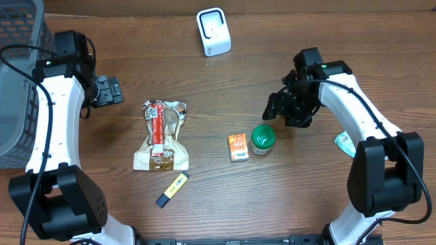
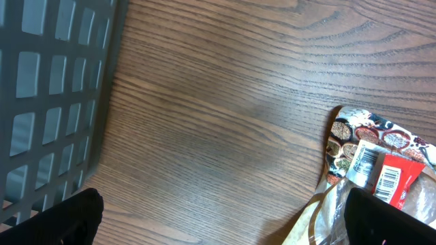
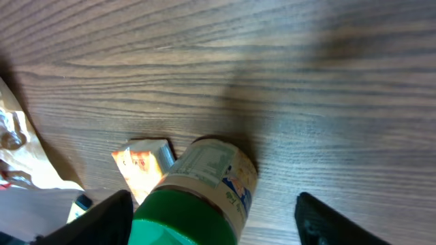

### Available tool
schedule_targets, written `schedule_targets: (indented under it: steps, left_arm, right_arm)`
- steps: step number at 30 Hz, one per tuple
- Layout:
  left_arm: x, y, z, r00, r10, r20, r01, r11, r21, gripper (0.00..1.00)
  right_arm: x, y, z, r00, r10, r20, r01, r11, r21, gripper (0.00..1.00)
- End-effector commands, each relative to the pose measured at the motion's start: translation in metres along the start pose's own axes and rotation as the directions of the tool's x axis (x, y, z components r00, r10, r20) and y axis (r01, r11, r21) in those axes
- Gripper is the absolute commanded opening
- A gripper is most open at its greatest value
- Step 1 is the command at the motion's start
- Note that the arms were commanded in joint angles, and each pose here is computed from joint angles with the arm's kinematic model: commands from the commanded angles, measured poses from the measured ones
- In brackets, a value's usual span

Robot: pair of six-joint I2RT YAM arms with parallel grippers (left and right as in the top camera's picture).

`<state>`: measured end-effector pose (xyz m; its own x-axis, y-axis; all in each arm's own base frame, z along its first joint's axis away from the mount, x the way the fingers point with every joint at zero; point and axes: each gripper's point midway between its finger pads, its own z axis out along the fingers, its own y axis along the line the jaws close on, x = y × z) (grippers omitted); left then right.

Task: Scan the item barcode
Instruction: 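Move the right gripper over the green-lidded jar and lower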

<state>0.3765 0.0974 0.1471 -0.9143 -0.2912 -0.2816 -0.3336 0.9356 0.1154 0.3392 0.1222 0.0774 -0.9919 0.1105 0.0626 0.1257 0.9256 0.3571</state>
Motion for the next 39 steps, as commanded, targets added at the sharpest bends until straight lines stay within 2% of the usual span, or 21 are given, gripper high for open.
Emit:
schedule_targets:
  steps: [1, 3, 4, 12, 18, 20, 22, 39]
  left_arm:
    - [-0.001, 0.000, 0.000, 1.000, 0.017, 0.002, -0.017, 1.000, 0.002, 1.00]
    - [-0.001, 0.000, 0.000, 1.000, 0.017, 0.002, -0.017, 1.000, 0.002, 1.00]
    - [-0.001, 0.000, 0.000, 1.000, 0.017, 0.002, -0.017, 1.000, 0.002, 1.00]
    - [-0.001, 0.000, -0.001, 1.000, 0.018, 0.002, -0.018, 1.000, 0.002, 1.00]
    - [-0.001, 0.000, -0.001, 1.000, 0.019, 0.002, -0.019, 1.000, 0.002, 1.00]
    - [-0.001, -0.001, -0.001, 1.000, 0.020, 0.003, -0.020, 1.000, 0.003, 1.00]
    - [-0.001, -0.001, -0.001, 1.000, 0.020, 0.003, -0.020, 1.000, 0.003, 1.00]
    - [-0.001, -0.001, -0.001, 1.000, 0.020, 0.003, -0.020, 1.000, 0.003, 1.00]
  right_arm:
    - [-0.013, 0.015, -0.022, 0.995, -0.048, 0.086, 0.046, 0.999, 0.017, 0.80]
    - [-0.013, 0.018, -0.024, 0.994, -0.058, 0.093, 0.053, 0.997, 0.051, 0.88]
    - [-0.012, 0.019, -0.024, 0.994, -0.056, 0.098, 0.049, 0.996, 0.076, 1.00]
    - [0.012, 0.026, -0.013, 0.995, -0.067, 0.080, 0.045, 0.967, 0.252, 1.00]
    - [0.025, 0.040, -0.006, 0.993, -0.108, 0.043, 0.094, 0.965, 0.246, 1.00]
    - [0.029, 0.037, -0.005, 0.994, -0.103, 0.029, 0.092, 0.963, 0.253, 1.00]
    - [0.032, 0.035, -0.004, 0.996, -0.090, 0.017, 0.083, 0.962, 0.259, 0.95]
    - [0.040, 0.011, 0.044, 0.997, -0.074, 0.013, 0.068, 0.962, 0.263, 0.91]
